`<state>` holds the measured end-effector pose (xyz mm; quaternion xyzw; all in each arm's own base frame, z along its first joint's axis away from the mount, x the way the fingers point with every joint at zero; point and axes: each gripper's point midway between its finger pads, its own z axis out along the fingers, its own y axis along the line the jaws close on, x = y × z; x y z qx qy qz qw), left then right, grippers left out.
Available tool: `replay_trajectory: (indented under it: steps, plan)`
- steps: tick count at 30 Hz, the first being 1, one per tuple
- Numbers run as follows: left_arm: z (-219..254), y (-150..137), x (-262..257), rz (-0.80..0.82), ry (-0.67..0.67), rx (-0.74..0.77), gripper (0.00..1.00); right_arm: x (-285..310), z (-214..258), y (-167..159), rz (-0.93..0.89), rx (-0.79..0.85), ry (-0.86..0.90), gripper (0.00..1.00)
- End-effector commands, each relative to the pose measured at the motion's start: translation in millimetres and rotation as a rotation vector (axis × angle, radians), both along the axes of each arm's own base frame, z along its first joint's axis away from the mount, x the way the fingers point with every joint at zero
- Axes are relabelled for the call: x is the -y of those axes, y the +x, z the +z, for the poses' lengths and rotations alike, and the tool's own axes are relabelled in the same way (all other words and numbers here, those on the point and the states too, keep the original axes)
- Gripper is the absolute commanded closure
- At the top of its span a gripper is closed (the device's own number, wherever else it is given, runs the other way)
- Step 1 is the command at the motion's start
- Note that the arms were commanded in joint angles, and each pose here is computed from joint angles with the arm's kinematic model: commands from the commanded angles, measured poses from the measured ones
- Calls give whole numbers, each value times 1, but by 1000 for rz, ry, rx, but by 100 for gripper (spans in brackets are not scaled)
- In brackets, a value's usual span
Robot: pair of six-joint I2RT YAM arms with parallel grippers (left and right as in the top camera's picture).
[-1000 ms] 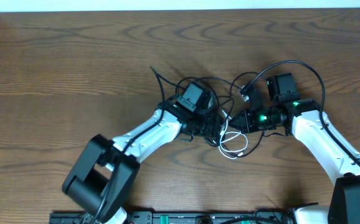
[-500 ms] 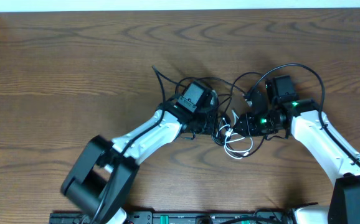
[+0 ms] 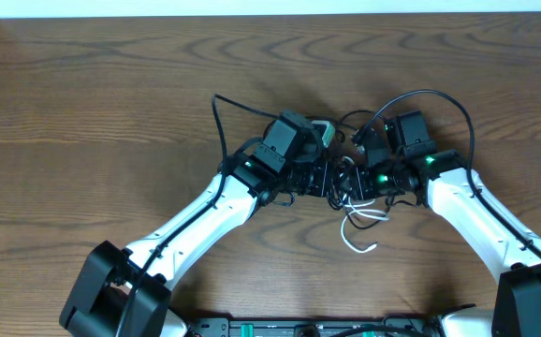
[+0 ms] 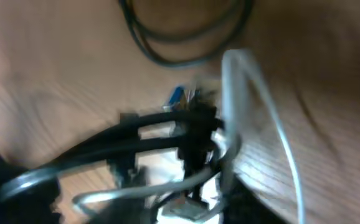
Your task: Untangle cables
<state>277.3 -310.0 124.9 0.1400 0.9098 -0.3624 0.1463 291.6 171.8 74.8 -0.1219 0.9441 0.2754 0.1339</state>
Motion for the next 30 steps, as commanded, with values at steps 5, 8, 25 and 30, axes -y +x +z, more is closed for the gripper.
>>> replay_trajectory:
  steps: [5,8,25,30]
  plan:
    - [11,-2,4,-19,-24,-5,93,6,2,17,-118,12,-35,99]
    - [7,6,-4,17,5,6,92,14,-3,15,-139,-3,-80,99]
    - [-8,52,-84,211,94,-26,93,157,-24,22,-657,-122,-361,99]
    - [6,66,-100,251,76,25,92,236,-23,12,-989,-145,-514,99]
